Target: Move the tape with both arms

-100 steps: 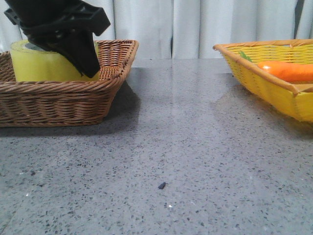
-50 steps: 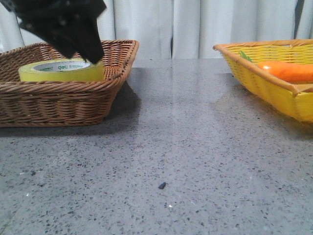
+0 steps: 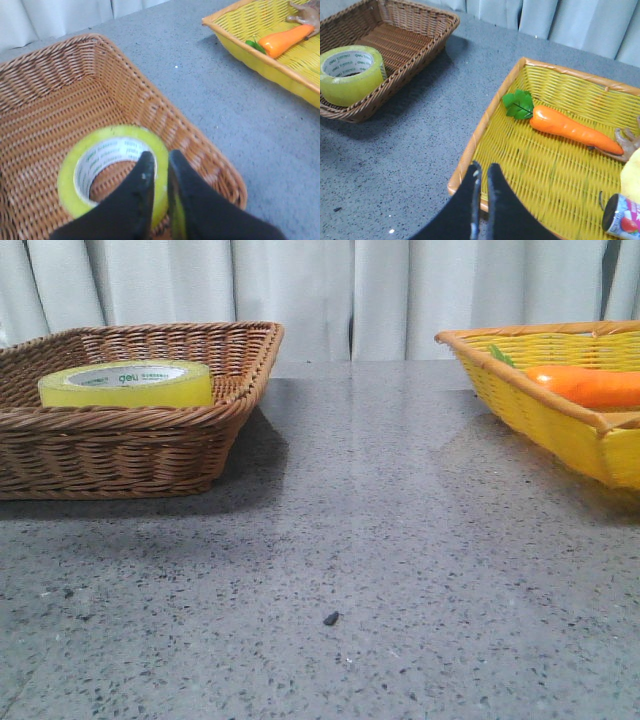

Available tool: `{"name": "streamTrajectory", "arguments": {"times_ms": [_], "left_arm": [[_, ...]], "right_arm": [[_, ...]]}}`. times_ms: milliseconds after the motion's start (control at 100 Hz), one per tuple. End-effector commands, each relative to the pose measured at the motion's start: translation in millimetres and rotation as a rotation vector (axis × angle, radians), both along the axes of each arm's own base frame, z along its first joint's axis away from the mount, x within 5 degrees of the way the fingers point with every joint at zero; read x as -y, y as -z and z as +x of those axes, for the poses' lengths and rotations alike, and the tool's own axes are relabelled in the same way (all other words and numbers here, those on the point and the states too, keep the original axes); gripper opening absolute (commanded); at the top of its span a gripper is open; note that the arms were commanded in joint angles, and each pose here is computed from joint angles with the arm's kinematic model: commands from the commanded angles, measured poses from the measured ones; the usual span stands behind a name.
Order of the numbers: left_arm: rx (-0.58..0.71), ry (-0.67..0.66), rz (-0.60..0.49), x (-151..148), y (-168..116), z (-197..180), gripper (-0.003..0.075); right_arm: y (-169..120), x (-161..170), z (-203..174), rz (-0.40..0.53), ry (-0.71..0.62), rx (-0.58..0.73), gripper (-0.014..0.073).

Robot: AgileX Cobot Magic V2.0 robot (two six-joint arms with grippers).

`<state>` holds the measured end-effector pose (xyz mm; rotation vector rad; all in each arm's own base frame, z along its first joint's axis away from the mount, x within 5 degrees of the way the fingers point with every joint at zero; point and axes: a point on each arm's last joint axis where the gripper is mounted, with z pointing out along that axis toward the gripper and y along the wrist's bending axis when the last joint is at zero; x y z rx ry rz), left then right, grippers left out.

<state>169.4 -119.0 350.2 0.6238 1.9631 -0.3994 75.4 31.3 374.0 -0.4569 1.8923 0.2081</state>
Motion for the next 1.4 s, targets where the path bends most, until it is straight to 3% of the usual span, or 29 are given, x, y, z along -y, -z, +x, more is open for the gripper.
{"name": "streamTrajectory", "arguments": {"times_ms": [0,310,550,1220,1390], "left_arm": [[0.124,-0.016,-0.112,-11,-5,-15,-0.0020],[0.255,-0.039,-0.253,-51,50,-70,-0.0020],[0.306,-0.051,-0.333,-69,83,-96,-0.0020],[0.313,-0.052,-0.340,-73,96,-103,-0.0020],[0.310,-0.075,-0.330,-76,113,-104,-0.0020]], "right_arm": [[-1,4,-6,0.056,0.006,0.185,-0.0074],[52,11,-24,0.108,0.002,0.332,-0.0074],[72,11,-26,0.144,-0.002,0.420,-0.0074],[80,11,-25,0.121,-0.001,0.366,-0.0074],[80,11,-25,0.121,-0.001,0.366,-0.0074]]}}
